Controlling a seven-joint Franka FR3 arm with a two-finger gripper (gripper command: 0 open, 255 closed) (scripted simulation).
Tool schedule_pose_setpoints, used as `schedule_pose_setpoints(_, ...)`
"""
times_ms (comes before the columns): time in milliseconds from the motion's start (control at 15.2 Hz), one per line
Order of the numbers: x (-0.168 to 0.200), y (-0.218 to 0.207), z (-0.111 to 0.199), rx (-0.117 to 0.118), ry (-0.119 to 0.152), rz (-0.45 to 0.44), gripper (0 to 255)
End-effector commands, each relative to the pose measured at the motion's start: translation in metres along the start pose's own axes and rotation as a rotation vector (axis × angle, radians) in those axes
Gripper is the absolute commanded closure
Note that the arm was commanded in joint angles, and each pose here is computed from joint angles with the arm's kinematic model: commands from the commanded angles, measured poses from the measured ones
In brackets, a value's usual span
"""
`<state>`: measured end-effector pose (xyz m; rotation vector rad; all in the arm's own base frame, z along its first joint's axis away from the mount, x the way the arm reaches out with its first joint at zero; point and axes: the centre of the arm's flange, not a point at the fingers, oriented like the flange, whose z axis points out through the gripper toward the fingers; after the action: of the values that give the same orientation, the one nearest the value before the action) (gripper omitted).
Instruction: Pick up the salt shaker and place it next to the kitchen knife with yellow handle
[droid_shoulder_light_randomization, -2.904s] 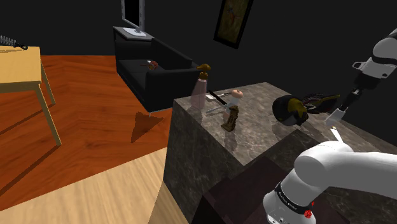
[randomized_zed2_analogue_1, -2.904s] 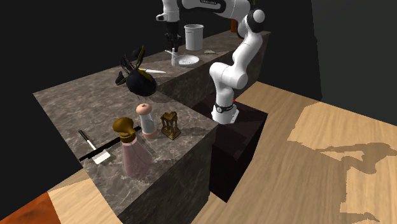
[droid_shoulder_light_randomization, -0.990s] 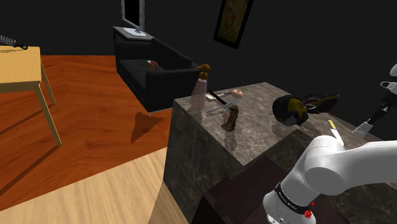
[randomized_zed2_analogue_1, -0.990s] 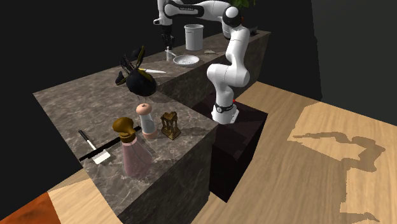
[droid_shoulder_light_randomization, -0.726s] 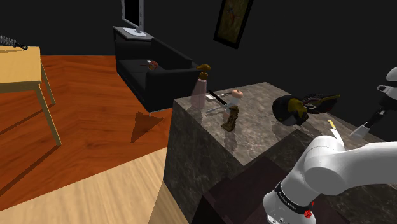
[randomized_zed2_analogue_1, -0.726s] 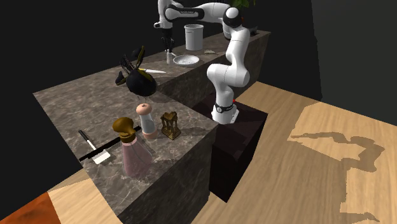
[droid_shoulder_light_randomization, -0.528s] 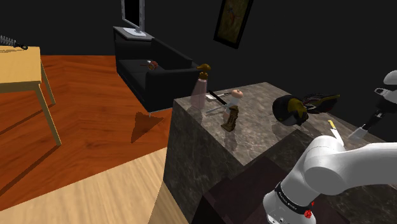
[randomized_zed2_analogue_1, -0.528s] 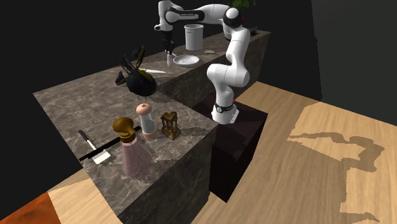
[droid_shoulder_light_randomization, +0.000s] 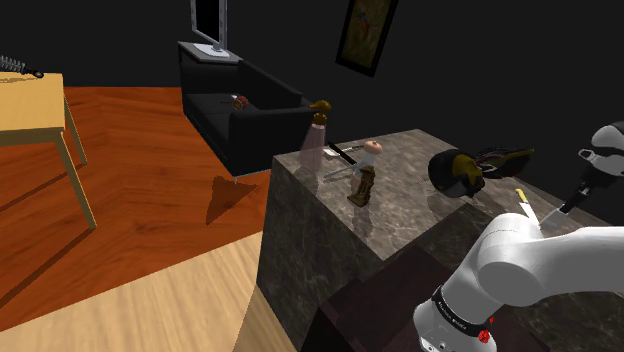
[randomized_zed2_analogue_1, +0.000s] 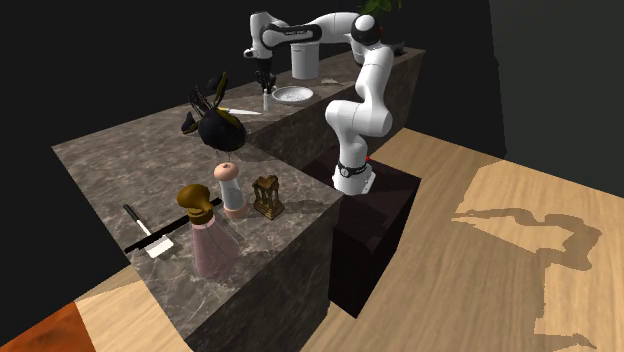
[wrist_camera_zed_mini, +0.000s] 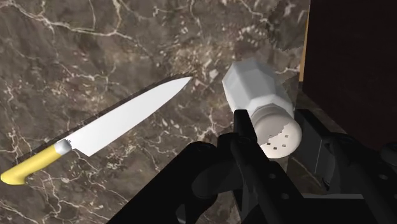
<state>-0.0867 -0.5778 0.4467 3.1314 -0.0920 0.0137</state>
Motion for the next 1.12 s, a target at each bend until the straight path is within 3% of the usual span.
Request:
schedule_pose_setpoints(0,-0.001,0.0,0.011,0.0,0.0,0.0,255)
schedule_pose_setpoints(264,-0.001,0.0,0.034,0.0,0.0,0.0,255)
schedule_pose_setpoints(792,-0.001,0.0,0.034,0.0,0.0,0.0,255)
schedule_pose_setpoints(858,-0.001,0.0,0.034,0.0,0.0,0.0,0)
schedule_pose_setpoints(1056,-0.001,0.0,0.034,0.0,0.0,0.0,0)
